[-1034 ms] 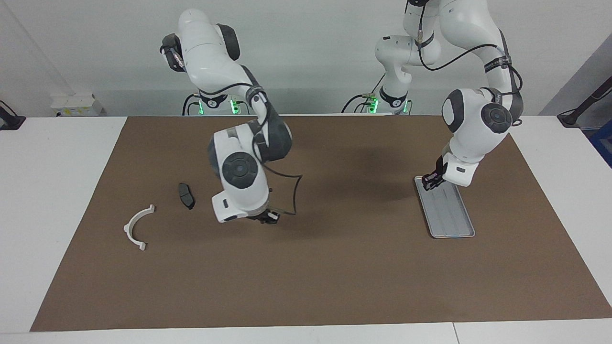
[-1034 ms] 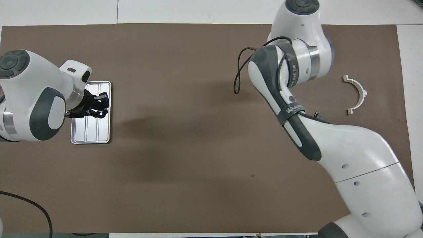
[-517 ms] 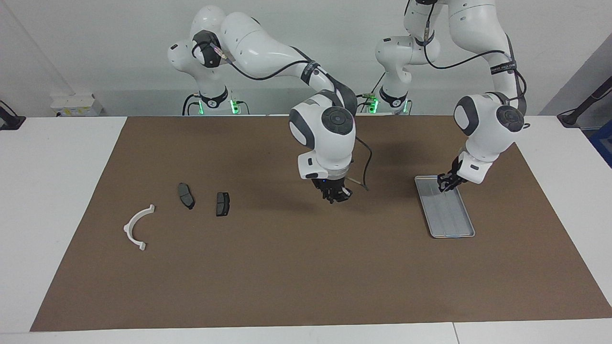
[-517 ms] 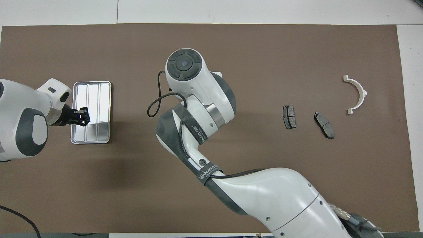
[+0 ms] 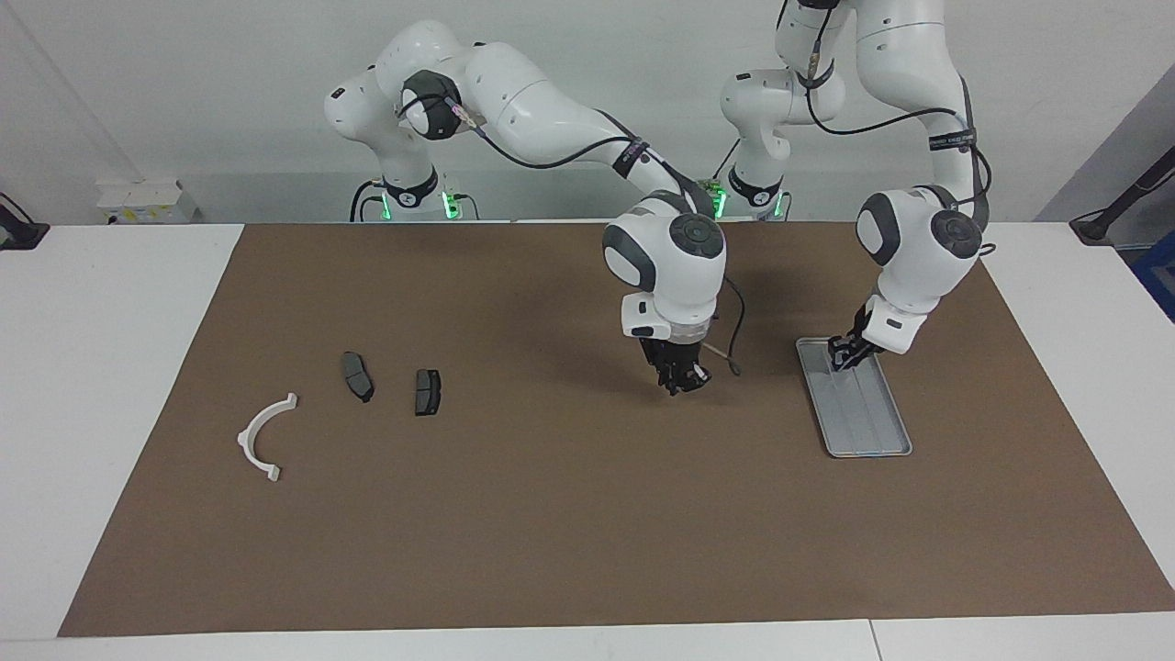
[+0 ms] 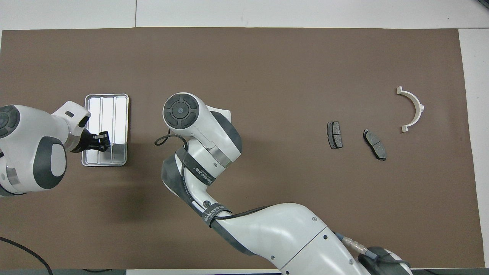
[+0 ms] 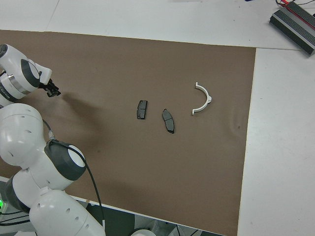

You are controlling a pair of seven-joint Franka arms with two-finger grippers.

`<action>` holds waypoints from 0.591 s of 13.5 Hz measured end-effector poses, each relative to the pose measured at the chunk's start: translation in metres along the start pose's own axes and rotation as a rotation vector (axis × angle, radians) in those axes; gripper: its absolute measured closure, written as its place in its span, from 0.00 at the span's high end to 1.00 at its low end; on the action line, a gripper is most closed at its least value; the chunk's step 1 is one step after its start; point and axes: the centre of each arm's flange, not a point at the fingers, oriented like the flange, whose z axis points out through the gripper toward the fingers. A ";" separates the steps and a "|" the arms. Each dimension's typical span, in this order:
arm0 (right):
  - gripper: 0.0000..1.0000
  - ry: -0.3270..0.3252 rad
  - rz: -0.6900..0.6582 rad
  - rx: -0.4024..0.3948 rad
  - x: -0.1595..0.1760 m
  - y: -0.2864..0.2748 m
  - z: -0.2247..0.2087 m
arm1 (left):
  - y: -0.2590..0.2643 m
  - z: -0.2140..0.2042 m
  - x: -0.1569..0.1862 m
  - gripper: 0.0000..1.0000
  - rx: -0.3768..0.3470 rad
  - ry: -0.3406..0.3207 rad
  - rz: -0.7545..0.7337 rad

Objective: Pick bearing gear from pile to tray
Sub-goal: 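Release the bearing in the tray while the right gripper carries bearing centerward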

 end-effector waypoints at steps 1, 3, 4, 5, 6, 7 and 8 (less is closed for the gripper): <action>0.24 0.001 0.000 -0.002 0.000 0.000 0.005 | 0.000 0.003 -0.002 0.35 0.001 -0.002 0.000; 0.24 0.002 -0.001 0.004 0.000 -0.001 0.013 | 0.000 0.005 -0.004 0.35 0.001 -0.003 0.001; 0.24 0.002 -0.001 0.004 -0.001 -0.001 0.017 | 0.000 0.006 -0.004 0.35 0.001 -0.002 0.001; 0.24 0.003 -0.001 0.003 -0.001 -0.001 0.021 | 0.000 0.006 -0.004 0.35 0.000 -0.001 0.001; 0.24 0.003 -0.001 0.002 -0.001 -0.001 0.023 | 0.000 0.006 -0.004 0.35 0.001 -0.002 0.001; 0.24 0.003 -0.001 0.000 -0.001 -0.001 0.025 | 0.000 0.007 -0.005 0.35 0.001 -0.003 0.002; 0.24 0.003 -0.001 0.001 -0.001 -0.001 0.024 | 0.000 0.009 -0.006 0.35 0.001 -0.001 0.002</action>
